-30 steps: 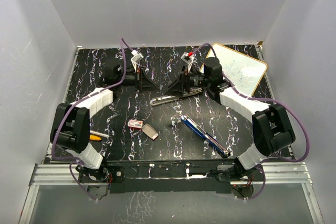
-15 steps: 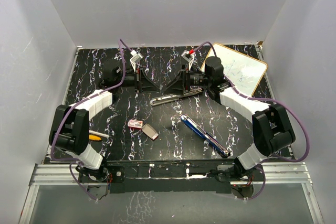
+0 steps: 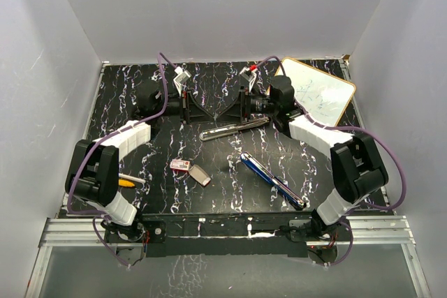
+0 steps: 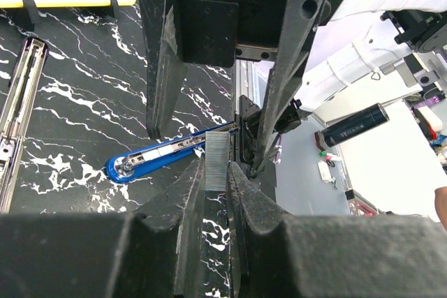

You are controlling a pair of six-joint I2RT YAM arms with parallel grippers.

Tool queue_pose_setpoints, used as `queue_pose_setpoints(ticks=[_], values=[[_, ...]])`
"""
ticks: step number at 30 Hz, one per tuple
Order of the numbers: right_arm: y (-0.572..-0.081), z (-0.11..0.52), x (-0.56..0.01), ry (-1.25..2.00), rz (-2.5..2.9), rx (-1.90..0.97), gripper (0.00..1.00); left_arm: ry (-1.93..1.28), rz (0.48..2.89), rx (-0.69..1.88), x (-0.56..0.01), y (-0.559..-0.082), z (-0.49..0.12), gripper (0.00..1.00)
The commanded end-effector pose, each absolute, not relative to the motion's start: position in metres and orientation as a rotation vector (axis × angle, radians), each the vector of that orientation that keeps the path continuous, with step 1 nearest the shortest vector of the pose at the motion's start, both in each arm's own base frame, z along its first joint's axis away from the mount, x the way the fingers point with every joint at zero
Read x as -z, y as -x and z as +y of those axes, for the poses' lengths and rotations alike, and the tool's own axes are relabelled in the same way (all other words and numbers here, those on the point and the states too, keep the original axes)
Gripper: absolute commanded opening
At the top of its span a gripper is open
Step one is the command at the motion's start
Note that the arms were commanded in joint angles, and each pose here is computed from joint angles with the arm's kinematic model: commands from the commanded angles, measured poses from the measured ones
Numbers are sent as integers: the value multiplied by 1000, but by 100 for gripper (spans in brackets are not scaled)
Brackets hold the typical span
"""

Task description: Load the staples into the stapler

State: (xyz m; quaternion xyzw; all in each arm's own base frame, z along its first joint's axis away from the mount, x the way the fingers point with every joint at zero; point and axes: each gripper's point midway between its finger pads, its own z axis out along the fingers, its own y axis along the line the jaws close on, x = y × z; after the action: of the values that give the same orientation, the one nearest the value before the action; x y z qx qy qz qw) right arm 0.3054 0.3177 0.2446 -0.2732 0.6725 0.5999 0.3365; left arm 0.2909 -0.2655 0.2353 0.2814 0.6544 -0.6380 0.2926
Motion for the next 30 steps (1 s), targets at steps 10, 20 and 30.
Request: queue_pose_setpoints(ticks=[10, 20, 30], values=[[-307, 328, -281, 734, 1604, -1623, 42, -845, 1639, 1690, -260, -274, -266, 13], [-306, 328, -280, 732, 1606, -1629, 30, -851, 1638, 1694, -260, -272, -267, 13], [-306, 328, -275, 728, 1616, -1632, 24, -853, 1638, 1695, -260, -272, -267, 13]])
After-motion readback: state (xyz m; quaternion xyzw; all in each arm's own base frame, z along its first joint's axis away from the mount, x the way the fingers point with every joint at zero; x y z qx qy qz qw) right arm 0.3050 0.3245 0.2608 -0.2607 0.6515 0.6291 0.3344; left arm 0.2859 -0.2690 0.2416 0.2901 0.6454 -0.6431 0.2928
